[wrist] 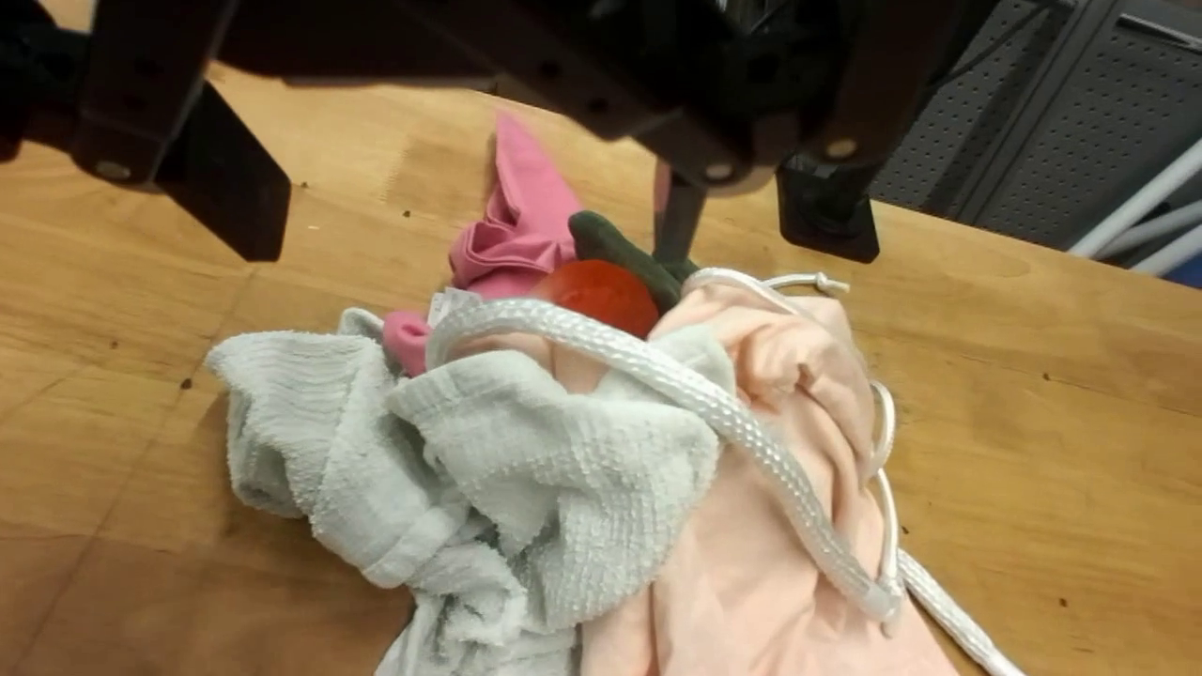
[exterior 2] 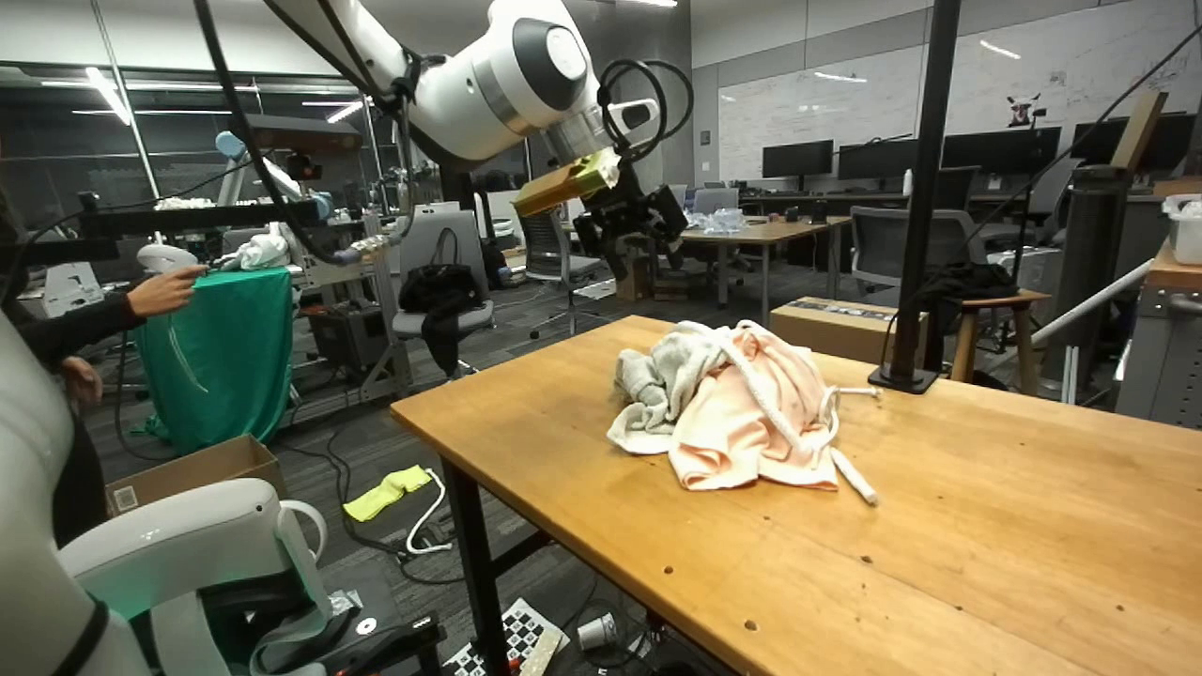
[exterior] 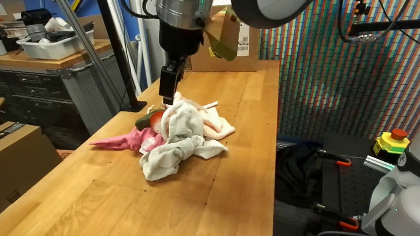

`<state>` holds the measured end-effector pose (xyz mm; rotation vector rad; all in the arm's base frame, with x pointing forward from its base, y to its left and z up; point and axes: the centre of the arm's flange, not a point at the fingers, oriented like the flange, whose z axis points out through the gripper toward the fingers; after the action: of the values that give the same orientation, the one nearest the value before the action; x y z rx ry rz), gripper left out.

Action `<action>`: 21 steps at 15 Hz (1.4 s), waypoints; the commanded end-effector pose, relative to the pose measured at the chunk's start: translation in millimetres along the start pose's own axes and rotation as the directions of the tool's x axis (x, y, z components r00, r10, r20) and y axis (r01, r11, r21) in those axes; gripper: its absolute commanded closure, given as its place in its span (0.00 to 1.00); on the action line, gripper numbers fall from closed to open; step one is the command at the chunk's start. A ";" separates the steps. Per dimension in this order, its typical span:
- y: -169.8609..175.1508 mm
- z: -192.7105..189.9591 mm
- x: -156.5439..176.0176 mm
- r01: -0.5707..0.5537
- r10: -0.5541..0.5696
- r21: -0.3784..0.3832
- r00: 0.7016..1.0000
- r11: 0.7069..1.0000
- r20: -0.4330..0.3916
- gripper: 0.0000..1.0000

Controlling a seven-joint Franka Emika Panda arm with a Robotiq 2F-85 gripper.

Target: Separate the items on the table

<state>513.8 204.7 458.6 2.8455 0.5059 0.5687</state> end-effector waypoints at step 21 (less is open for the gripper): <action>-13.0 49.5 18.8 0.502 -0.504 -0.058 0.863 0.863 -0.027 0.00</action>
<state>533.8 212.2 419.1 2.5484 1.1450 0.4505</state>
